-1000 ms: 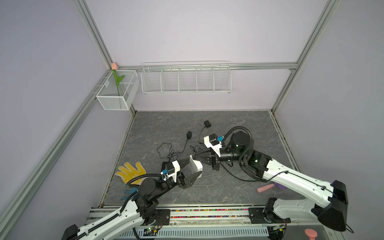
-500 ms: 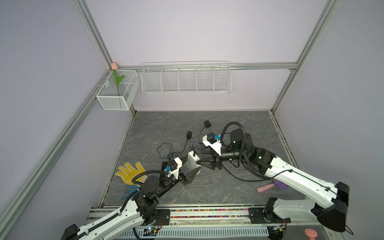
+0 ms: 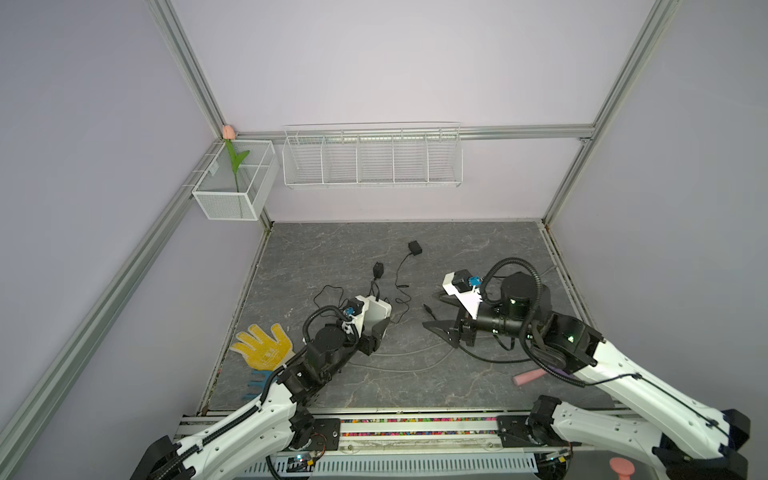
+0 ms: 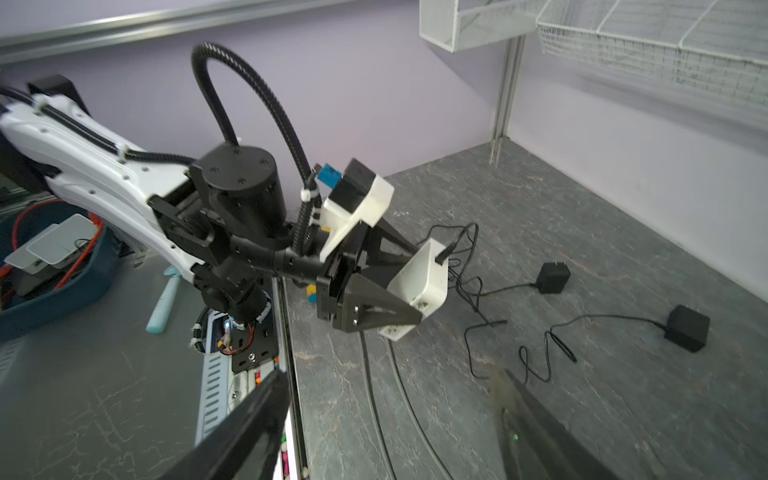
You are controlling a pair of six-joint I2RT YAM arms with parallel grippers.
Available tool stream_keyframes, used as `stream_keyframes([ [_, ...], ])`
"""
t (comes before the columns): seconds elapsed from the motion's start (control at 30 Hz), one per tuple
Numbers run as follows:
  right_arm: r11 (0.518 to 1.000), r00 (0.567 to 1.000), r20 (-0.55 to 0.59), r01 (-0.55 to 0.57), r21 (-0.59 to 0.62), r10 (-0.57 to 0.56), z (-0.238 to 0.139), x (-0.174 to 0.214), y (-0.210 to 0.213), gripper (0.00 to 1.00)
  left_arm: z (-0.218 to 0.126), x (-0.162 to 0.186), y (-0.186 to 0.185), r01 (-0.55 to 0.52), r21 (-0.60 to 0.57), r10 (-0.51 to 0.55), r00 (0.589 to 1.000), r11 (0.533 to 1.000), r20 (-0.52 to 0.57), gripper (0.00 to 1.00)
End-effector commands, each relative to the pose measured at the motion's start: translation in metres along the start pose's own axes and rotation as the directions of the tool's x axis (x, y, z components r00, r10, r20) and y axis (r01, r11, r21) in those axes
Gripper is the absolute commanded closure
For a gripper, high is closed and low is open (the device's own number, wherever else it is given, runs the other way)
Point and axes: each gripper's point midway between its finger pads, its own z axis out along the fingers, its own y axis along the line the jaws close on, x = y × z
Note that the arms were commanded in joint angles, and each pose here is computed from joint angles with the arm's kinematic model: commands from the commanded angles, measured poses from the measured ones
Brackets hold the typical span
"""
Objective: Insert the plug into the switch port
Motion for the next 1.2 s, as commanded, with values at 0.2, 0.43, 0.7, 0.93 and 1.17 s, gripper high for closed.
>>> stream_keyframes([
  [0.2,0.988,0.996,-0.040,-0.078,0.134,0.084,0.002,0.044,-0.024,0.21,0.007,-0.026,-0.010,0.037,0.047,-0.038,0.999,0.998,0.016,1.00],
  [0.43,0.986,0.993,-0.040,-0.109,0.123,0.114,0.001,0.063,-0.022,0.21,-0.003,-0.044,-0.014,0.087,0.075,-0.092,0.994,0.993,0.061,1.00],
  [0.7,0.959,0.993,-0.069,-0.070,0.273,0.092,0.001,0.071,-0.050,0.23,0.010,-0.042,-0.006,0.118,-0.002,-0.118,0.992,0.993,-0.040,1.00],
  [0.93,0.885,0.957,-0.199,-0.100,0.455,0.211,0.011,0.096,-0.098,0.24,0.045,-0.015,0.002,0.185,-0.100,-0.199,0.967,0.978,-0.160,1.00],
  [1.17,0.844,0.926,-0.246,-0.123,0.522,0.288,0.014,0.120,-0.120,0.25,0.082,0.025,0.006,0.198,-0.162,-0.240,0.922,0.967,-0.305,1.00],
])
